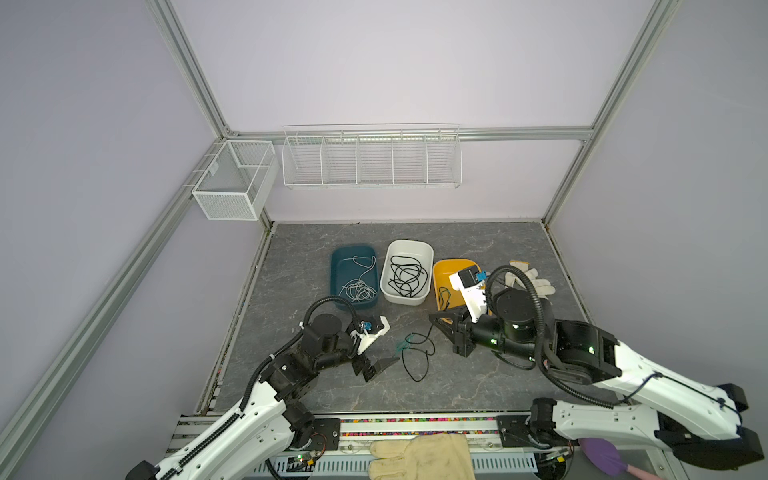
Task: Untangle the cables
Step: 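Grasp the green cable with the left gripper while right holds the black cable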
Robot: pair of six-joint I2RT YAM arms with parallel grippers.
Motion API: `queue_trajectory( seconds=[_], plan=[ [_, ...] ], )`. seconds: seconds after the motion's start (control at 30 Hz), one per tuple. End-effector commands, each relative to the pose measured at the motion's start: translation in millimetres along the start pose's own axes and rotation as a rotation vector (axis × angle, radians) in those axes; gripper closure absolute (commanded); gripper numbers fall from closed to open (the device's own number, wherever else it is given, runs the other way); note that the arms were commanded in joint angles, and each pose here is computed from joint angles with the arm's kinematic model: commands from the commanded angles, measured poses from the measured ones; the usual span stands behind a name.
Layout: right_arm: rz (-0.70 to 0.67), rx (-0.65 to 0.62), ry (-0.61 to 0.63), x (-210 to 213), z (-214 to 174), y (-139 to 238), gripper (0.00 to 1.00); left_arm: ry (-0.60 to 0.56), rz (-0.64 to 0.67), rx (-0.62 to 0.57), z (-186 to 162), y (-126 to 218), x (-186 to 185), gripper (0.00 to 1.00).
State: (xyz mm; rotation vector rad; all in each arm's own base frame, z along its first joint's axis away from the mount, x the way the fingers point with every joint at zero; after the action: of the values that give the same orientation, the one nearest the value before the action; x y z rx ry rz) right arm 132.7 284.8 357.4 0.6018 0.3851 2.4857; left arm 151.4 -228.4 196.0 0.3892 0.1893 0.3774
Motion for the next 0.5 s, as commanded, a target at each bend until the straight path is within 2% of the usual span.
queue_trajectory(
  seconds=[0.0,0.27,0.47],
  plan=[
    [0.044,-0.027,-0.018,10.0,11.3,7.2,0.93,0.008,-0.052,0.003,-3.8,-2.1,-8.5,0.01],
    [0.078,-0.02,-0.026,17.7,12.9,1.4,0.93,0.035,-0.112,-0.044,7.5,-3.1,-17.0,0.06],
    [0.084,-0.003,-0.029,21.0,12.8,-6.8,0.93,0.092,-0.16,-0.121,29.2,-2.4,-22.6,0.16]
  ],
)
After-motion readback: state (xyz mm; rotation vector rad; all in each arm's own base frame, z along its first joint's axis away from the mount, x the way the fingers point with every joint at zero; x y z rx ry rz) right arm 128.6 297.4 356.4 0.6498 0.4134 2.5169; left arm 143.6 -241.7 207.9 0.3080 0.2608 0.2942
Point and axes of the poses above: each gripper's point midway between its finger pads, its own y axis back along the fingers, its own x axis along the line the jaws close on, z = x × y, the point moved 1 cm from there along y, back along the fingers, and after that the axes turned 9 degrees about y, right-handed, at the moved point
